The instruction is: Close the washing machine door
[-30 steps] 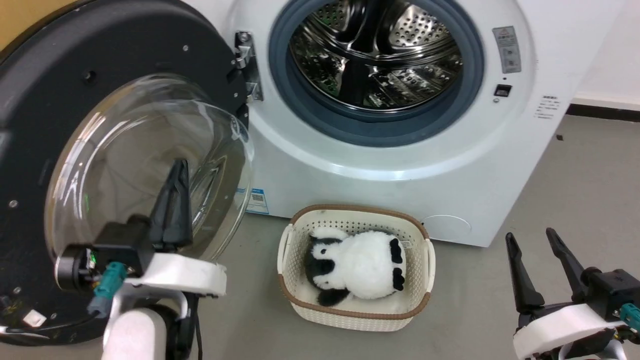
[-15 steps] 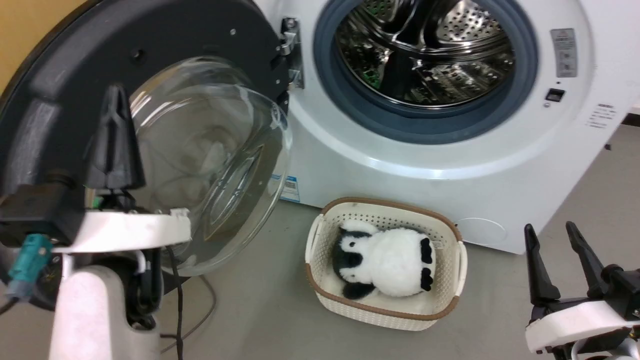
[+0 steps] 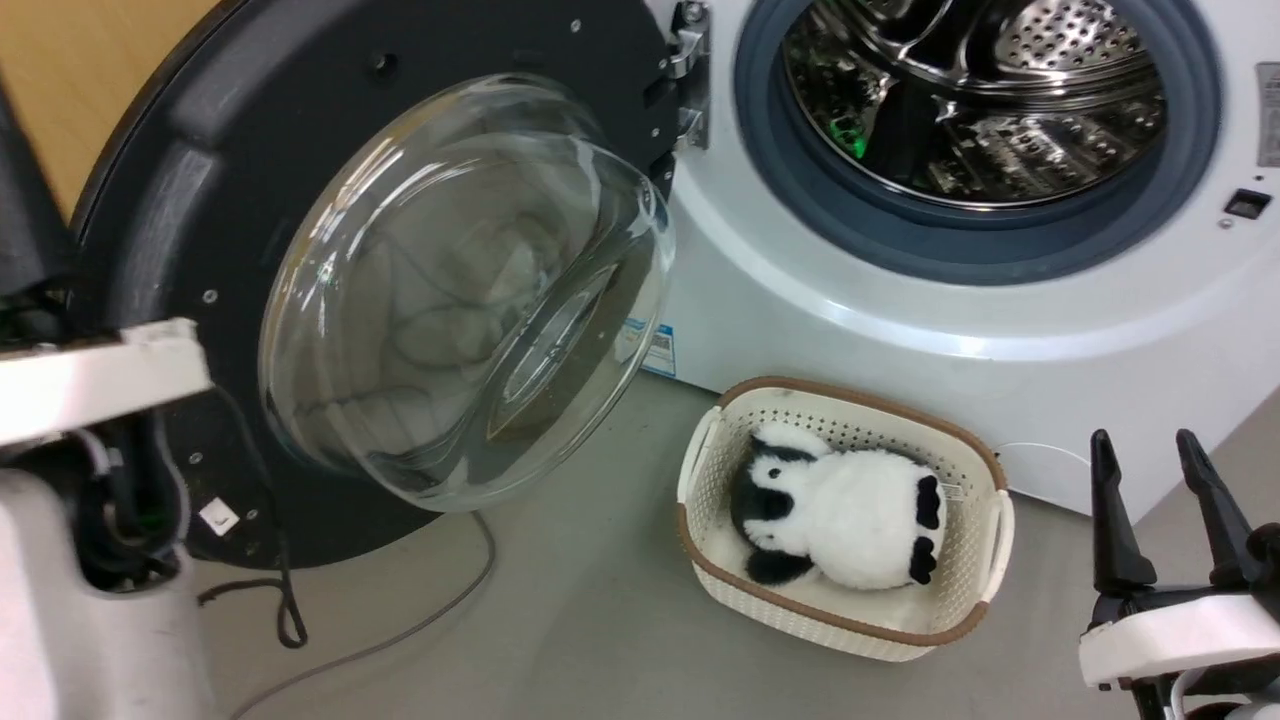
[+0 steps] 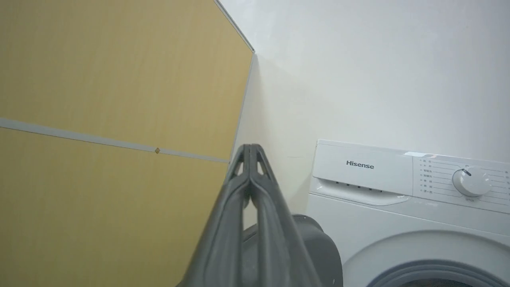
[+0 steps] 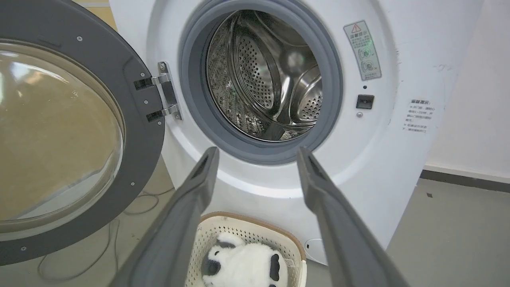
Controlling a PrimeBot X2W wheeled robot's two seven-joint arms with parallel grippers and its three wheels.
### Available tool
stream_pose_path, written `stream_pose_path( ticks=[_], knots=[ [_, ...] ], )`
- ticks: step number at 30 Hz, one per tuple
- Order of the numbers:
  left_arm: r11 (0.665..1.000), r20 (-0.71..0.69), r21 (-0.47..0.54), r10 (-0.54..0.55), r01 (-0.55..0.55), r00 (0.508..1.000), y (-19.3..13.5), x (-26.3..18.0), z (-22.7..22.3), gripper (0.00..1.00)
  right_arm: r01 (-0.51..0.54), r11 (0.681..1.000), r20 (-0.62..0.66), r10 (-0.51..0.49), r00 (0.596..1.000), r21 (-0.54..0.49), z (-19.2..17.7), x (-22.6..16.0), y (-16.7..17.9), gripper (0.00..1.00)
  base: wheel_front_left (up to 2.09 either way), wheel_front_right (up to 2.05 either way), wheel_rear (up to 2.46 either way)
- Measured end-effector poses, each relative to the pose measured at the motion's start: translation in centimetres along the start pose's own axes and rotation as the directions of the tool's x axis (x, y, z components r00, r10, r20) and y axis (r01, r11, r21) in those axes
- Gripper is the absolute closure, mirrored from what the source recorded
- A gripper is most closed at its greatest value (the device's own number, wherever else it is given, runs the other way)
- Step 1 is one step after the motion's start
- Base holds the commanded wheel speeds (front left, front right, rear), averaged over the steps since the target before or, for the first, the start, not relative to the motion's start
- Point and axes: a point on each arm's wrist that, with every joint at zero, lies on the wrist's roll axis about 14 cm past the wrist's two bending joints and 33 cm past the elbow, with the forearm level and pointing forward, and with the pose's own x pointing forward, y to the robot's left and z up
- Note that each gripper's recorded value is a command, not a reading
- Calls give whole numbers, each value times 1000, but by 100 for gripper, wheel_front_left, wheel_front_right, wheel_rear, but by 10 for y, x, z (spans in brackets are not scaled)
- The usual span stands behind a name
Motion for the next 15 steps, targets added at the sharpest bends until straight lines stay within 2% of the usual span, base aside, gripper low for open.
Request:
stream_pose_path(
  ticks=[8,15],
  knots=[
    [987,15,-53,152,-151,988,62,-3,7,100,-19,999,7,19,1000,26,-5,12,7,0,0,0,0],
    [948,-28,-157,277,-277,961,111,-17,-2,100,-31,999,15,31,999,37,-9,21,12,0,0,0,0]
  ],
)
